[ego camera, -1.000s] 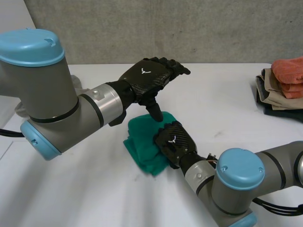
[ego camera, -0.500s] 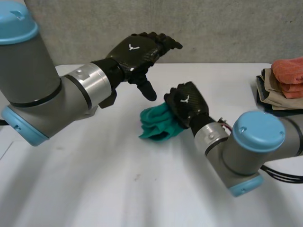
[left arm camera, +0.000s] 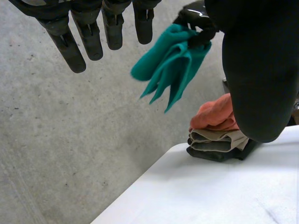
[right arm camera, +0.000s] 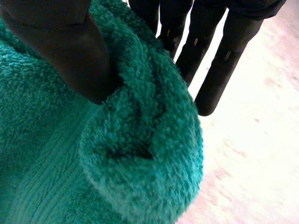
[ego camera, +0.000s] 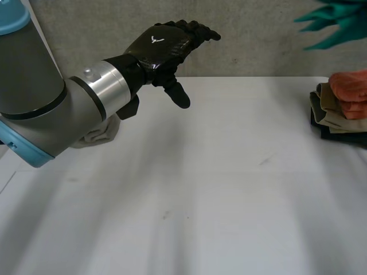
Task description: Fold the laundry.
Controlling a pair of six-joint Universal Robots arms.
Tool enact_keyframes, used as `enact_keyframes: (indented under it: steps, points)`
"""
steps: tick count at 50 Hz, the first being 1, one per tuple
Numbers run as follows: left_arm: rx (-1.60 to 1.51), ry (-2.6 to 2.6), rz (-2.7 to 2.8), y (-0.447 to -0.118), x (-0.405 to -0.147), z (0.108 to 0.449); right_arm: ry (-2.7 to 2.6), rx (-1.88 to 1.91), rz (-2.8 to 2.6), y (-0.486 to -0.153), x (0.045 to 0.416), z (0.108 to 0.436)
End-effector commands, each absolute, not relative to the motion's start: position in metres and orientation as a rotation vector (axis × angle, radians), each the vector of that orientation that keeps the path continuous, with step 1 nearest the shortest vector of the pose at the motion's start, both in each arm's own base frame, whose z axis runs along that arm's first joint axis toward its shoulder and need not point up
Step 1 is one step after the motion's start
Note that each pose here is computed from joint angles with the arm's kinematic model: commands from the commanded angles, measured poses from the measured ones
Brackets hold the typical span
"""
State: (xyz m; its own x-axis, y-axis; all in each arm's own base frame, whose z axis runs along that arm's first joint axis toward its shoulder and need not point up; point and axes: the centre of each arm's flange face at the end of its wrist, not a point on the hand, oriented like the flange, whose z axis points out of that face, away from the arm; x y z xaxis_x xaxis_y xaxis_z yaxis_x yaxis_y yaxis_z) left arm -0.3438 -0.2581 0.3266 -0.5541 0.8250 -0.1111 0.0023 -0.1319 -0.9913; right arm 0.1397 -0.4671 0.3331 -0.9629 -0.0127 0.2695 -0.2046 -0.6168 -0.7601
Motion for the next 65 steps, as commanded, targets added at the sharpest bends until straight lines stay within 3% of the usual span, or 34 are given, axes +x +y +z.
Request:
enact_keyframes:
  steps: [1, 2, 6, 11, 25, 32, 36, 40, 47, 51, 57, 63, 65]
  points:
    - [-0.945, -1.542, 1.735, -0.256, -0.345, 0.322, -1.453, 0.436, 2.565, -0.506, 0.067, 0.266]
    - [-0.946, -1.542, 1.732, -0.256, -0.346, 0.322, -1.532, 0.478, 2.521, -0.511, 0.056, 0.238]
    - [-0.952, -1.553, 1.711, -0.254, -0.348, 0.316, -1.709, 0.539, 2.433, -0.514, 0.032, 0.18]
    - [-0.959, -1.559, 1.692, -0.251, -0.351, 0.312, -1.763, 0.542, 2.346, -0.507, 0.009, 0.16]
    - [-0.976, -1.531, 1.679, -0.24, -0.357, 0.314, -1.689, 0.464, 2.469, -0.48, 0.006, 0.235]
    - [-0.992, -1.52, 1.651, -0.228, -0.363, 0.313, -1.86, 0.364, 2.429, -0.465, 0.001, 0.221]
    - [-0.997, -1.524, 1.638, -0.224, -0.364, 0.31, -1.948, 0.253, 2.293, -0.436, -0.02, 0.248]
    - [-0.995, -1.507, 1.651, -0.221, -0.362, 0.316, -1.975, 0.164, 2.02, -0.42, -0.054, 0.247]
    - [-0.935, -1.422, 1.723, -0.221, -0.358, 0.344, -1.657, 0.263, 1.674, -0.42, -0.084, 0.274]
    - [-0.823, -1.36, 1.838, -0.225, -0.345, 0.375, -1.488, 0.28, 1.828, -0.429, -0.055, 0.309]
    - [-0.593, -1.417, 2.116, -0.265, -0.292, 0.41, -1.276, 0.299, 2.26, -0.403, 0.03, 0.366]
    - [-0.502, -1.681, 2.338, -0.327, -0.215, 0.393, -1.355, 0.547, 2.51, -0.372, 0.135, 0.337]
    - [-0.549, -1.83, 2.395, -0.348, -0.188, 0.374, -1.454, 0.703, 2.536, -0.351, 0.178, 0.311]
